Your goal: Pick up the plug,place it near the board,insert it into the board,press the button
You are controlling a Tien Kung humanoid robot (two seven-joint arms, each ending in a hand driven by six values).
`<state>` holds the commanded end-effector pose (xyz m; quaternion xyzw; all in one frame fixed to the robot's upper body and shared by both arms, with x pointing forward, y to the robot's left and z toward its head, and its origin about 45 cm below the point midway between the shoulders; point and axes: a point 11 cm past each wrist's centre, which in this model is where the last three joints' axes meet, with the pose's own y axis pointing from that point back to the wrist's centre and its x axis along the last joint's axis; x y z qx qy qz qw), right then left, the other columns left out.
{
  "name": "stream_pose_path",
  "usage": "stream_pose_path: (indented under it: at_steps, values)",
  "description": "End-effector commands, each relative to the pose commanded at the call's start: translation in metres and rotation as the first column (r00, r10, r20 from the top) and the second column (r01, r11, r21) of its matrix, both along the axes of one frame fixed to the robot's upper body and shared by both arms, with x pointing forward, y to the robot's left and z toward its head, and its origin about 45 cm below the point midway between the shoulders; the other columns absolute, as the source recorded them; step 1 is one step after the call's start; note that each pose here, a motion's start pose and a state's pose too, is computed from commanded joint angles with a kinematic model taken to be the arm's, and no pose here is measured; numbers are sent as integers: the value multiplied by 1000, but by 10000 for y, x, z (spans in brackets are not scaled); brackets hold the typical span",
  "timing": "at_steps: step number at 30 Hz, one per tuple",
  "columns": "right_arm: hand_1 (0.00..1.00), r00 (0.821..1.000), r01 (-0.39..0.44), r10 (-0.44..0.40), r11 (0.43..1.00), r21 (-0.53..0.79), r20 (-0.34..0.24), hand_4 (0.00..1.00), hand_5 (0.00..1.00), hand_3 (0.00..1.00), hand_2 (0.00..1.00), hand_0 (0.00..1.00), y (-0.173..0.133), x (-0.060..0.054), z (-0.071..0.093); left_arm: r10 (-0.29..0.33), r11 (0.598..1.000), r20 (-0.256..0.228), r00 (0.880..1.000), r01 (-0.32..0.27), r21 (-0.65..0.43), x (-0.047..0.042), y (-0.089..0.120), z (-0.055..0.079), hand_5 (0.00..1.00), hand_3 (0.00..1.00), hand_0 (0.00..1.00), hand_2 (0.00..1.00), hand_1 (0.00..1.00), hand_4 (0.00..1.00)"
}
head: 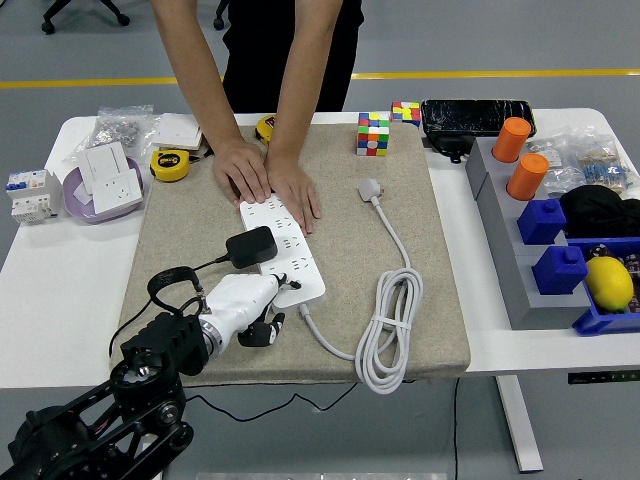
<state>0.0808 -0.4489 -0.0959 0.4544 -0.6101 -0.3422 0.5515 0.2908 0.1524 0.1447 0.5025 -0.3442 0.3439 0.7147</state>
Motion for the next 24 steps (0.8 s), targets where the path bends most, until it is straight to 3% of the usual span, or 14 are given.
stream_pose_path:
  at_steps: [4,9,10,11,15,16,19,21,22,24]
  values:
    - [745,1000,-1,1,1000,1,-3,998,840,764,736,872,5,-7,-3,-2,999,44,999,4,-35,12,-28,161,21,764,162,157,50,454]
    - [745,1000,-6,6,1000,1,-1,998,840,764,736,872,10,10,-2,40,983,161,986,-10,-182,48,0,445,21,764,162,157,50,454]
    - [745,1000,-7,7,1000,1,-2,998,840,765,735,871,10,13,-2,57,973,176,983,-15,-232,61,26,468,268,911,411,522,476,808]
    - [745,1000,-8,8,1000,1,-2,998,840,765,735,871,11,12,-2,83,960,175,981,-32,-278,69,71,445,268,911,411,522,476,808]
    - [745,1000,-9,9,1000,1,-7,998,840,765,735,871,15,-8,-7,187,861,181,966,-72,-503,99,244,403,268,911,411,522,476,808]
    - [745,1000,-9,9,1000,2,-9,998,839,765,735,872,17,-23,-11,213,833,177,961,-84,-546,92,296,386,441,998,906,998,998,998]
    - [745,1000,-11,11,1000,3,-15,998,839,765,735,872,25,-46,-18,227,754,162,960,-68,-653,50,330,375,441,998,906,998,998,998]
    - [745,1000,-14,14,1000,4,-16,998,839,765,735,872,33,-51,-22,180,687,131,975,-29,-726,-27,254,355,441,998,906,998,998,998]
    - [745,1000,-14,14,1000,4,-16,998,840,765,735,870,33,-50,-22,164,653,126,978,-12,-757,-50,225,372,608,998,998,998,998,998]
    - [745,1000,-15,15,1000,3,-15,998,840,765,735,870,28,-46,-20,144,572,123,982,19,-820,-96,176,431,608,998,998,998,998,998]
